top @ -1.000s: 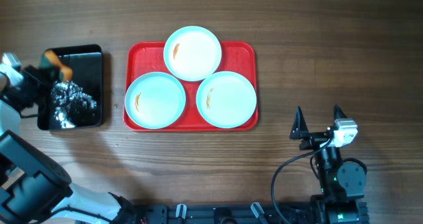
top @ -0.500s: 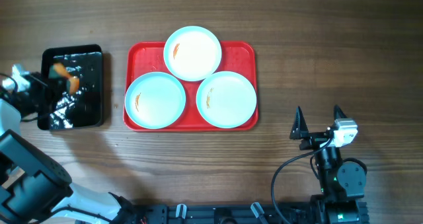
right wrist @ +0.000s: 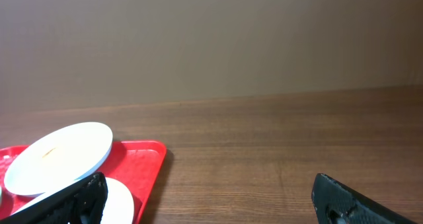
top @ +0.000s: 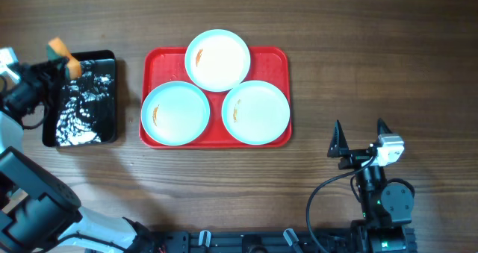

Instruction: Clean dirty plates on tray and stack at the side

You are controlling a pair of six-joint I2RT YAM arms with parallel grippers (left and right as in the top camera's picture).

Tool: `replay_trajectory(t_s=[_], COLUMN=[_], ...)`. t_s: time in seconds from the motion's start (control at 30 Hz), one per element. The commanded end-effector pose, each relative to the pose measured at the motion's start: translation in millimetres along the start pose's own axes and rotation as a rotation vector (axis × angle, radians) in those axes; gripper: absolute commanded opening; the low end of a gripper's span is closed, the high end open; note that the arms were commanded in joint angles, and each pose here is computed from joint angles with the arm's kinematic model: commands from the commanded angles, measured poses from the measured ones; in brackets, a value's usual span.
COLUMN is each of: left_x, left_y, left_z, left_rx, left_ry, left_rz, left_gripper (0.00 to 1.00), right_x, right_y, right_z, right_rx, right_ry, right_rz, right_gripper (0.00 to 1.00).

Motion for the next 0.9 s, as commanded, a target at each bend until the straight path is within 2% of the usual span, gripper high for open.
replay_trajectory(t_s=[0.0,0.07,0.13,0.2,0.23,0.33,0.4,0.47,0.57,0.63,0.67,0.73,0.77,0.83,0.87], left_x=[-9.9,-17.8,-18.1,-12.8,-7.9,-1.8,-0.9,-0.5,-0.6,0.1,0.0,-2.9,-10.4,-19.3,-20.4], left_y=[21.1,33.6,35.6,32.5,27.4,14.0,5.6,0.1,-2.0,-1.6,1.2,13.0,25.1,39.3,44.0], left_z=[56.6,74.8,74.1,59.2,44.0,10.8,-6.8,-16.2,-16.9,-9.2,1.9,32.7,59.6,81.7,86.2], left_rx=[-0.062,-0.119,-0.130,-0.129,-0.123,-0.118,-0.138,-0.153,-0.141,-0.077,-0.046,-0.091,-0.165,-0.234,-0.248], left_ry=[-0.462,-0.624,-0.622,-0.493,-0.364,-0.101,0.030,0.090,0.093,0.037,-0.044,-0.280,-0.502,-0.708,-0.751], left_rz=[0.018,0.051,0.058,0.052,0.040,0.021,0.022,0.026,0.021,0.003,-0.008,-0.005,0.008,0.033,0.047], left_gripper=[0.04,0.04,0.04,0.04,0.04,0.04,0.04,0.04,0.04,0.04,0.04,0.04,0.04,0.04,0.04], right_x=[-0.2,-0.2,-0.2,-0.2,-0.2,-0.2,-0.2,-0.2,-0.2,-0.2,-0.2,-0.2,-0.2,-0.2,-0.2], right_y=[-1.2,-1.2,-1.2,-1.2,-1.2,-1.2,-1.2,-1.2,-1.2,-1.2,-1.2,-1.2,-1.2,-1.2,-1.2], right_z=[0.6,0.6,0.6,0.6,0.6,0.6,0.6,0.6,0.6,0.6,0.6,0.6,0.6,0.6,0.6], right_rx=[0.008,0.008,0.008,0.008,0.008,0.008,0.008,0.008,0.008,0.008,0.008,0.008,0.008,0.008,0.008], right_ry=[-0.007,-0.007,-0.007,-0.007,-0.007,-0.007,-0.007,-0.007,-0.007,-0.007,-0.007,-0.007,-0.007,-0.007,-0.007], right_rz=[-0.007,-0.007,-0.007,-0.007,-0.007,-0.007,-0.007,-0.007,-0.007,-0.007,-0.007,-0.007,-0.007,-0.007,-0.007], right_gripper=[1.00,1.00,1.00,1.00,1.00,1.00,1.00,1.00,1.00,1.00,1.00,1.00,1.00,1.00,1.00])
Point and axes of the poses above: each gripper's point midway between its finger pads, its own x axis out along the fingers, its own z axis along the line the jaws close on, y = z × x, the point moved 5 cm from there along -x, back along the fingers, and after that the axes turned 14 degrees about x, right-handed, at the moved point
